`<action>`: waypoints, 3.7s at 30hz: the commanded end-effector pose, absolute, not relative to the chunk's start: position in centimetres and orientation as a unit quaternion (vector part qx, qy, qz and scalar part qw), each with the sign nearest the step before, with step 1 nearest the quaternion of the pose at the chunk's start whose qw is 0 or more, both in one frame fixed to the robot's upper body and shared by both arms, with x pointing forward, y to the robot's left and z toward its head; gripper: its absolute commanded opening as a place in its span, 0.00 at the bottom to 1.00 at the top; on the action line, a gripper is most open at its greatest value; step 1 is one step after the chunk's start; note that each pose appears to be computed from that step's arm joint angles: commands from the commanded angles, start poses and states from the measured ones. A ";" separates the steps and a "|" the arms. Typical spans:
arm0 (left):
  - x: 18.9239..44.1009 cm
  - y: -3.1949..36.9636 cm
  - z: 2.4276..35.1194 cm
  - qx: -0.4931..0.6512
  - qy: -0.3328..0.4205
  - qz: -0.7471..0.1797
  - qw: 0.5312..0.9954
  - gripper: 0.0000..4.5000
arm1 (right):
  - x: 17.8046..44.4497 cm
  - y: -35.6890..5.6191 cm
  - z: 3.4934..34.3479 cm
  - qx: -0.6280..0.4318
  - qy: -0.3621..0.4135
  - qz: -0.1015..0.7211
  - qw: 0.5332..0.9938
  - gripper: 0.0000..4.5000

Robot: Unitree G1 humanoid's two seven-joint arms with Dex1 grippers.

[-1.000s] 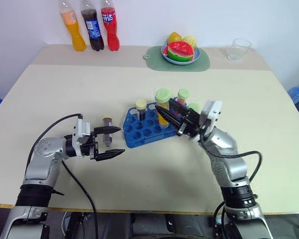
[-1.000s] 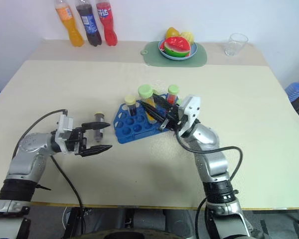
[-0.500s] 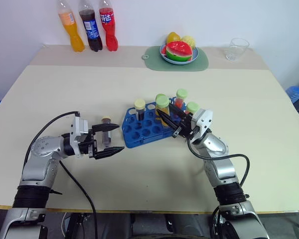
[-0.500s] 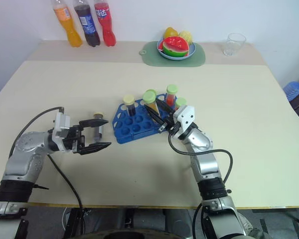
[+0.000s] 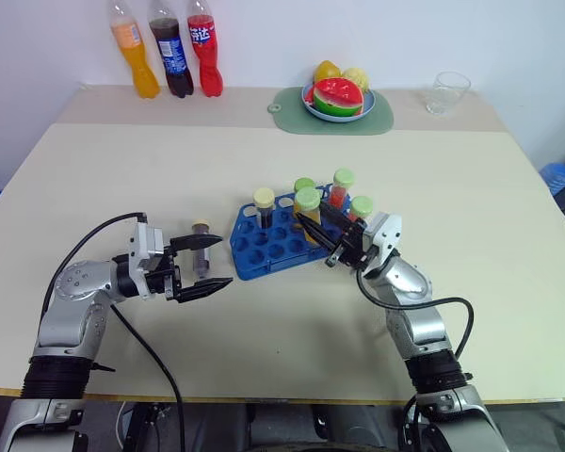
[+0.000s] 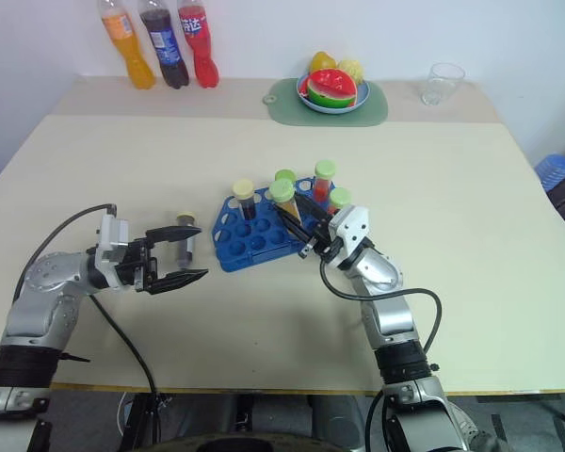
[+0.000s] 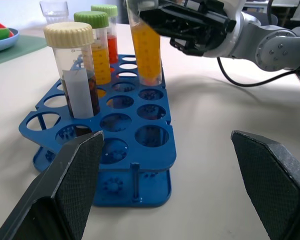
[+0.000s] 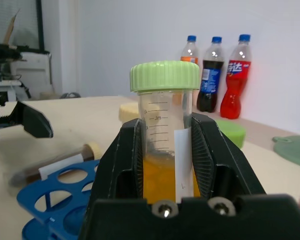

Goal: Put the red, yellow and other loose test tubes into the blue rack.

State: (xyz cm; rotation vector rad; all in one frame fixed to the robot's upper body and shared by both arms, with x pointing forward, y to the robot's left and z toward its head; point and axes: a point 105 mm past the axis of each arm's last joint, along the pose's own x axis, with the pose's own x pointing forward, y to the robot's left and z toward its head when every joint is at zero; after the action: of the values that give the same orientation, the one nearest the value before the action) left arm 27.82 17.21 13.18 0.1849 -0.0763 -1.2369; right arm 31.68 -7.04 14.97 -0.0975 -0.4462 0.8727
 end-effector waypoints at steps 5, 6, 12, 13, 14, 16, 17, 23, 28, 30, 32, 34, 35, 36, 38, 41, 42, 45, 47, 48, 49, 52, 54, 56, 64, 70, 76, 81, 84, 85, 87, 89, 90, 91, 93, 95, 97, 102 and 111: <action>27.5 17.3 14.2 0.090 -0.057 -0.576 0.811 0.94 | 32.4 -6.7 15.5 -0.041 -0.229 0.404 0.885 0.25; 27.5 17.3 14.2 0.090 -0.057 -0.575 0.811 0.94 | 32.5 -6.6 15.4 -0.030 -0.224 0.406 0.885 0.25; 27.2 17.3 14.2 0.088 -0.057 -0.572 0.814 0.94 | 32.2 -6.5 15.5 -0.010 -0.222 0.424 0.878 0.50; 27.2 17.3 14.3 0.087 -0.057 -0.571 0.815 0.94 | 32.2 -6.6 15.5 -0.019 -0.225 0.423 0.878 0.61; 27.1 17.3 14.3 0.084 -0.056 -0.569 0.816 0.94 | 32.2 -6.6 15.5 -0.027 -0.228 0.419 0.879 0.71; 27.0 17.4 14.4 0.077 -0.057 -0.565 0.820 0.94 | 32.1 -6.8 15.6 -0.043 -0.231 0.415 0.879 0.95; 27.0 17.4 14.5 0.074 -0.058 -0.563 0.821 0.94 | 32.0 -6.9 15.6 -0.051 -0.233 0.416 0.878 0.99; 27.7 17.6 16.3 0.023 -0.083 -0.521 0.849 0.94 | 31.7 -7.6 15.9 -0.088 -0.230 0.423 0.872 0.99; 29.3 18.2 20.3 -0.065 -0.147 -0.438 0.885 0.94 | 30.5 -9.0 16.0 -0.137 -0.205 0.438 0.865 0.99; 29.9 18.6 21.4 -0.100 -0.149 -0.403 0.898 0.94 | 29.9 -9.8 15.6 -0.162 -0.186 0.443 0.862 0.99; 30.9 19.0 21.8 -0.106 -0.126 -0.349 0.923 0.94 | 29.4 -10.7 15.1 -0.180 -0.166 0.444 0.862 0.99; 31.7 19.1 21.9 -0.082 -0.106 -0.295 0.946 0.94 | 29.1 -11.7 14.9 -0.189 -0.151 0.439 0.865 0.99; 32.0 19.1 21.9 -0.082 -0.091 -0.274 0.954 0.94 | 29.0 -12.3 14.8 -0.198 -0.145 0.436 0.866 0.99; 32.2 19.2 22.0 -0.080 -0.082 -0.257 0.959 0.94 | 28.9 -12.7 14.8 -0.205 -0.140 0.434 0.866 0.99; 32.7 19.3 22.3 -0.089 -0.051 -0.216 0.971 0.94 | 28.7 -13.9 15.0 -0.225 -0.133 0.429 0.865 0.99; 33.2 19.4 22.1 -0.119 0.013 -0.176 0.977 0.94 | 28.3 -14.7 15.5 -0.244 -0.130 0.433 0.858 0.99; 33.8 19.6 22.0 -0.144 0.044 -0.146 0.978 0.94 | 28.1 -15.1 15.9 -0.254 -0.128 0.440 0.852 0.99; 34.6 19.3 21.1 -0.171 0.140 -0.117 0.968 0.94 | 27.8 -15.8 16.6 -0.269 -0.129 0.456 0.838 0.99; 34.6 19.0 20.1 -0.172 0.204 -0.113 0.957 0.94 | 27.6 -15.8 17.3 -0.281 -0.130 0.474 0.824 0.99; 34.6 18.8 19.8 -0.170 0.226 -0.114 0.953 0.94 | 27.5 -15.7 17.4 -0.285 -0.130 0.479 0.820 0.99; 34.7 19.0 19.3 -0.177 0.239 -0.095 0.950 0.94 | 27.6 -15.8 17.7 -0.287 -0.131 0.483 0.817 0.99; 34.1 18.8 17.5 -0.182 0.292 -0.092 0.934 0.94 | 27.8 -15.7 18.1 -0.291 -0.133 0.503 0.803 0.99; 33.8 19.1 17.3 -0.181 0.310 -0.087 0.929 0.94 | 27.7 -15.3 18.0 -0.289 -0.133 0.516 0.795 0.99; 33.3 19.3 17.7 -0.190 0.318 -0.071 0.926 0.94 | 27.7 -15.1 17.7 -0.286 -0.129 0.529 0.788 0.99; 33.5 18.5 17.3 -0.220 0.359 0.009 0.907 0.94 | 27.8 -14.2 17.2 -0.277 -0.136 0.548 0.777 0.99; 34.3 17.6 16.8 -0.249 0.394 0.055 0.883 0.94 | 27.6 -13.7 17.2 -0.278 -0.142 0.563 0.765 0.99; 34.9 17.3 16.0 -0.251 0.436 0.076 0.861 0.94 | 27.0 -13.6 17.3 -0.280 -0.139 0.577 0.754 0.99; 35.3 16.9 15.7 -0.251 0.457 0.081 0.850 0.94 | 26.3 -13.7 18.3 -0.242 -0.126 0.588 0.761 0.99; 35.4 17.0 15.2 -0.245 0.472 0.088 0.842 0.94 | 25.9 -13.6 19.0 -0.217 -0.113 0.593 0.767 0.99; 35.5 17.1 15.1 -0.243 0.477 0.091 0.840 0.94 | 25.7 -13.6 19.1 -0.213 -0.110 0.594 0.768 0.99; 35.6 17.2 14.9 -0.236 0.486 0.094 0.836 0.94 | 25.7 -13.6 19.3 -0.204 -0.103 0.592 0.773 0.99; 35.6 17.2 14.7 -0.228 0.493 0.098 0.834 0.94 | 25.6 -13.6 19.5 -0.200 -0.103 0.589 0.777 0.99; 35.7 17.2 14.7 -0.226 0.496 0.098 0.833 0.94 | 25.6 -13.6 19.6 -0.198 -0.102 0.588 0.778 0.99; 35.7 17.2 14.6 -0.222 0.499 0.097 0.832 0.94 | 25.7 -13.6 19.6 -0.197 -0.100 0.585 0.780 0.99; 35.7 17.1 14.4 -0.215 0.507 0.097 0.829 0.94 | 25.9 -13.6 19.6 -0.197 -0.099 0.581 0.783 0.99; 35.7 17.2 14.2 -0.210 0.512 0.101 0.827 0.94 | 26.1 -13.7 19.8 -0.194 -0.100 0.577 0.787 0.99; 35.7 17.3 14.1 -0.205 0.516 0.103 0.826 0.94 | 26.3 -13.7 20.0 -0.192 -0.098 0.574 0.790 0.99; 35.7 17.4 13.6 -0.195 0.528 0.110 0.819 0.94 | 26.2 -13.6 19.8 -0.191 -0.090 0.572 0.793 0.99; 35.9 16.8 13.5 -0.196 0.535 0.115 0.814 0.23 | 26.1 -13.6 19.6 -0.195 -0.089 0.568 0.795 1.00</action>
State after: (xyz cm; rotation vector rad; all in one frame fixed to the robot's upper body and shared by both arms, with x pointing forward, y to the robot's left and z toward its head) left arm 35.97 16.39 13.25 -0.4468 1.1352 0.1982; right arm 26.46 -13.65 18.50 -0.3922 -0.1408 1.2253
